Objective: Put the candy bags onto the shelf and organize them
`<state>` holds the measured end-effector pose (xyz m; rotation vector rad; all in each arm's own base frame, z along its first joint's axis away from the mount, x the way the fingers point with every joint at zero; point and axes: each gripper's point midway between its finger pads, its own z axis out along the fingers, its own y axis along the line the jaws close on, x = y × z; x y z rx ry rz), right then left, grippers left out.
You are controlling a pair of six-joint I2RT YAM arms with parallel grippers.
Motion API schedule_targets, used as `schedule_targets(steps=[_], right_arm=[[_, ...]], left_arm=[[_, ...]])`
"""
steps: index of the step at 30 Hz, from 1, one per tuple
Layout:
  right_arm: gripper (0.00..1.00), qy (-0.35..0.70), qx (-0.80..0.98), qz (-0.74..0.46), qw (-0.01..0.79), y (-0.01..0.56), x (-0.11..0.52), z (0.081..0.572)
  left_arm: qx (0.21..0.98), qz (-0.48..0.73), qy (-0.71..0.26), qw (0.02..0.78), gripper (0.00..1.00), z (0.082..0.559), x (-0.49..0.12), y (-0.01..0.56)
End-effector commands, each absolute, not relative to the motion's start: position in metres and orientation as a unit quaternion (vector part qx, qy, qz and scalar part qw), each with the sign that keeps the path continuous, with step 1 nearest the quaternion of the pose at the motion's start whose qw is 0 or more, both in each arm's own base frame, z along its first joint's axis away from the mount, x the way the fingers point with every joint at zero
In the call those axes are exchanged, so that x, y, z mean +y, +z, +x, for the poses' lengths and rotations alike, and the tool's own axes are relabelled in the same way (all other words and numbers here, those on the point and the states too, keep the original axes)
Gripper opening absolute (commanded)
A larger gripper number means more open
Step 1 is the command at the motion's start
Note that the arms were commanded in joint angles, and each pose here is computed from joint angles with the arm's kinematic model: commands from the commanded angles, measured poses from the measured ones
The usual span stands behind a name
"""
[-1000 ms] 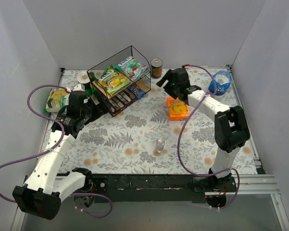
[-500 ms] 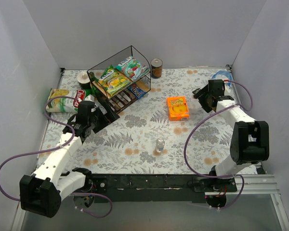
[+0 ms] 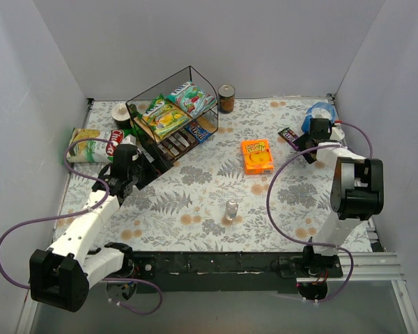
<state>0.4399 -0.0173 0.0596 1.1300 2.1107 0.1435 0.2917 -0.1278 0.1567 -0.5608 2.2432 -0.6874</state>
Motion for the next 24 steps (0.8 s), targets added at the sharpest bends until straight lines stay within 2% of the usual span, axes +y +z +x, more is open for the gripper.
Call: schedule_targets(steps=[1,17,20,21,23,24], right_arm=[[0.63,0.059,0.803,0.449,0.387,0.065,-0.033,0.468],[0.52,0.056,0.811,0.435,0.387,0.033,-0.043,0.484],[0.43,0.056,0.81,0.44,0.383,0.028,-0.043,0.483],[0.36,0.059,0.811,0.441,0.381,0.028,-0.042,0.484],[0.3,0.06,0.814,0.442,0.372,0.024,-0.042,0.484],[0.23,0.059,0.815,0.443,0.369,0.022,-0.042,0.483]], left_arm=[[0.859,-0.22,-0.265,0.379,0.98,0.299,-0.126,0.173],[0.863,-0.222,-0.246,0.381,0.98,0.309,-0.122,0.176],[0.864,-0.22,-0.244,0.381,0.98,0.31,-0.122,0.176],[0.865,-0.22,-0.244,0.38,0.98,0.311,-0.122,0.176],[0.865,-0.22,-0.244,0.379,0.98,0.311,-0.123,0.176],[0.865,-0.22,-0.244,0.379,0.98,0.311,-0.123,0.176]])
